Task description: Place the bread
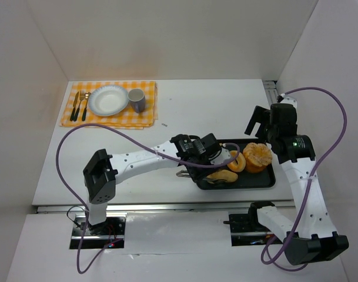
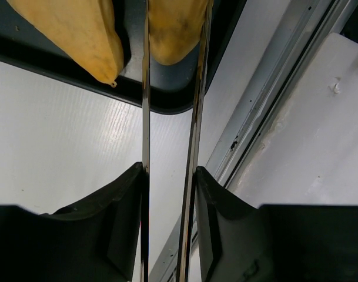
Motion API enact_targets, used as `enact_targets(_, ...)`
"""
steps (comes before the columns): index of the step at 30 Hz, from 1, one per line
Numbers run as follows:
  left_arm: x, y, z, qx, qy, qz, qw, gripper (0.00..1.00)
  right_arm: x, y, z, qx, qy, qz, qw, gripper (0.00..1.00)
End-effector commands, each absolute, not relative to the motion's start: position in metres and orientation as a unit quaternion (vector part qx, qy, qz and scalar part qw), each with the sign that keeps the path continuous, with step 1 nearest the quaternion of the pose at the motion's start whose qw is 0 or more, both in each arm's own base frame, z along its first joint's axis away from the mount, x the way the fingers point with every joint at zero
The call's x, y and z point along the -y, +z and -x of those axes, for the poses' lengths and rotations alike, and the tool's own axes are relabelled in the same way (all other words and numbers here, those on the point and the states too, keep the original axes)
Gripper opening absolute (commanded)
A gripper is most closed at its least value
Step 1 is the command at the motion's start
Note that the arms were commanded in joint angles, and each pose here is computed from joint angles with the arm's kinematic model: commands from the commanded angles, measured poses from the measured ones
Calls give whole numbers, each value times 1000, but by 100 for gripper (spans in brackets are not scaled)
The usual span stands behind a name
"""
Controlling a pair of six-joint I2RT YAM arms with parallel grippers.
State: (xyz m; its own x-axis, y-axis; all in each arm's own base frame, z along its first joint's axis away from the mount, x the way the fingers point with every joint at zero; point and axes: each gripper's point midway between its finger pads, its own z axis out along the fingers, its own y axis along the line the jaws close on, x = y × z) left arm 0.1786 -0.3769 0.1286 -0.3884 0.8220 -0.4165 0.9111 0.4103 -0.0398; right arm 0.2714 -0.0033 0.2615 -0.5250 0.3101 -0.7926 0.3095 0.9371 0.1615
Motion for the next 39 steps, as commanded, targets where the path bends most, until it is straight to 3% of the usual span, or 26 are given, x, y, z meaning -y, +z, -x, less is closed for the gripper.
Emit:
enact_targets(1,394,149,-187,-810,-150,-530,201,31,6,258,-271,-876,-8,-174,449,100)
enact_targets(8,381,200,-204,-808,-128,-504,276,22,6,258,-271,-877,-10,-170,449,100)
enact_targets(13,339,222,-255,-855,-174,-394,289,16,6,260,-273,-877,-10,-170,449,100)
enact_targets(18,250,275,-326,-882,-200,-208,372,16,7,264,-273,-874,-13,-172,454,100)
enact_targets(24,155,339,-372,-833,-243,-61,493,24,5,263,-274,-874,-7,-174,453,100)
enact_targets(31,27,305,-437,-860,-162,137,465,24,4,265,-273,-875,-2,-172,452,100)
enact_targets(39,-33,253,-490,-854,-174,260,415,25,4,268,-268,-872,1,-176,456,100)
